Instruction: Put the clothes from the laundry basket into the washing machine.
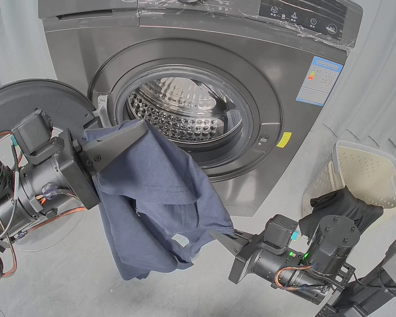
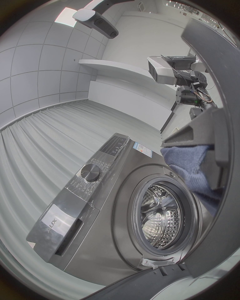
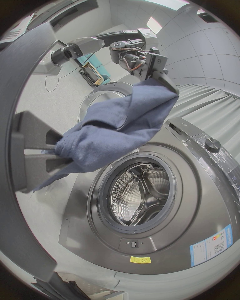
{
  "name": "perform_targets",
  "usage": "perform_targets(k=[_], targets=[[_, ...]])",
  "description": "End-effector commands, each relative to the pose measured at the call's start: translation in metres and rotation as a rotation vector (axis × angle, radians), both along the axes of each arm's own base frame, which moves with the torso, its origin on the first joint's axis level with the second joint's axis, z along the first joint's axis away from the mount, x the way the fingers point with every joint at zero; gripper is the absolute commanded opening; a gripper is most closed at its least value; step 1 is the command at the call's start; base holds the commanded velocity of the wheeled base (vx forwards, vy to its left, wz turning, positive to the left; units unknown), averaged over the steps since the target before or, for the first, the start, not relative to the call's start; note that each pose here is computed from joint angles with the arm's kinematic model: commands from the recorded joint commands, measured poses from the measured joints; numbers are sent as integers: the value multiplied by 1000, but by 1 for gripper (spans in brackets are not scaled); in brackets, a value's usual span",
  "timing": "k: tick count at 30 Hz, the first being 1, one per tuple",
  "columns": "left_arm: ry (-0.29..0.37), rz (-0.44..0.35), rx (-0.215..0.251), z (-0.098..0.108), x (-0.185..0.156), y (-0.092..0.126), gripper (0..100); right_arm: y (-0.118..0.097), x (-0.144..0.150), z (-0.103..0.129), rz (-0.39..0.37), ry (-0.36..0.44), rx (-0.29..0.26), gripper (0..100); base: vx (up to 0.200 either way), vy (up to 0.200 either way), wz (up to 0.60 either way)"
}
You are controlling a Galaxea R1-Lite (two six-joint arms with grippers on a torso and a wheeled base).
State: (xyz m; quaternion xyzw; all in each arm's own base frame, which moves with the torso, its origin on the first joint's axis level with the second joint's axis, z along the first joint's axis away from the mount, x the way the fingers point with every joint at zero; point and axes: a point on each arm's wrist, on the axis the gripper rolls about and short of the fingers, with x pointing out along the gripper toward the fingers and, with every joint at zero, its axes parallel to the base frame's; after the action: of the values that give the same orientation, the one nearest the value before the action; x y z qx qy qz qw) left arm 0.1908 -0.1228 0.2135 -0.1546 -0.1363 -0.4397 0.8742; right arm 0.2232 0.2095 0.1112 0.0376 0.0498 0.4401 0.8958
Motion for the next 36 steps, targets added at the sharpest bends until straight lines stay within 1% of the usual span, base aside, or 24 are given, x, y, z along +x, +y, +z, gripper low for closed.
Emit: perform_targets(k=[1, 5, 7, 9, 10, 12, 13, 15, 16, 17, 20, 26, 30, 32, 34, 36], targets=[[22, 3, 12, -6, 4, -1, 0, -6, -12, 11, 9, -15, 21, 0, 0, 0, 0], [33, 2, 20, -9, 6, -3, 0, -15, -21, 16, 4, -15, 23, 0, 0, 0, 0], [33, 1, 19, -9, 6, -3, 0, -21, -22, 15, -10, -8, 15, 0, 0, 0, 0], [31, 1, 18, -8, 6, -3, 0, -21, -22, 15, -11, -6, 13, 0, 0, 0, 0], [13, -5, 8, -3, 3, -3, 0, -22, -19, 12, -21, 3, 2, 0, 0, 0, 0], [7, -9, 4, -2, 2, -4, 0, -22, -16, 9, -27, 7, -2, 0, 0, 0, 0], [-15, -15, -7, 4, -2, -2, 0, -18, -5, -4, -42, 29, -27, 0, 0, 0, 0], [-28, -19, -12, 7, -5, 0, 0, -14, 1, -12, -45, 40, -39, 0, 0, 0, 0], [-34, -24, -14, 8, -7, 0, 0, -8, 8, -19, -43, 48, -46, 100, 0, 0, 0], [-35, -24, -15, 8, -8, 1, 0, -7, 9, -20, -43, 48, -46, 100, 0, 0, 0], [-59, -26, -29, 14, -12, 3, 0, 6, 16, -23, -28, 45, -34, 100, 0, 0, 0], [-84, -33, -40, 21, -11, 3, 0, 13, 14, -26, -7, 47, -38, 100, 0, 0, 0], [-90, -37, -40, 22, -12, 3, 0, 12, 21, -27, -31, 42, -38, 100, 0, 0, 0], [-98, -38, -45, 24, -13, 4, 0, 9, 31, -29, -61, 39, -39, 100, 0, 0, 0], [-99, -38, -45, 24, -14, 4, 0, 9, 36, -31, -71, 38, -40, 100, 0, 0, 0], [-102, -39, -46, 25, -15, 5, 0, 9, 49, -33, -95, 29, -31, 100, 0, 0, 0]])
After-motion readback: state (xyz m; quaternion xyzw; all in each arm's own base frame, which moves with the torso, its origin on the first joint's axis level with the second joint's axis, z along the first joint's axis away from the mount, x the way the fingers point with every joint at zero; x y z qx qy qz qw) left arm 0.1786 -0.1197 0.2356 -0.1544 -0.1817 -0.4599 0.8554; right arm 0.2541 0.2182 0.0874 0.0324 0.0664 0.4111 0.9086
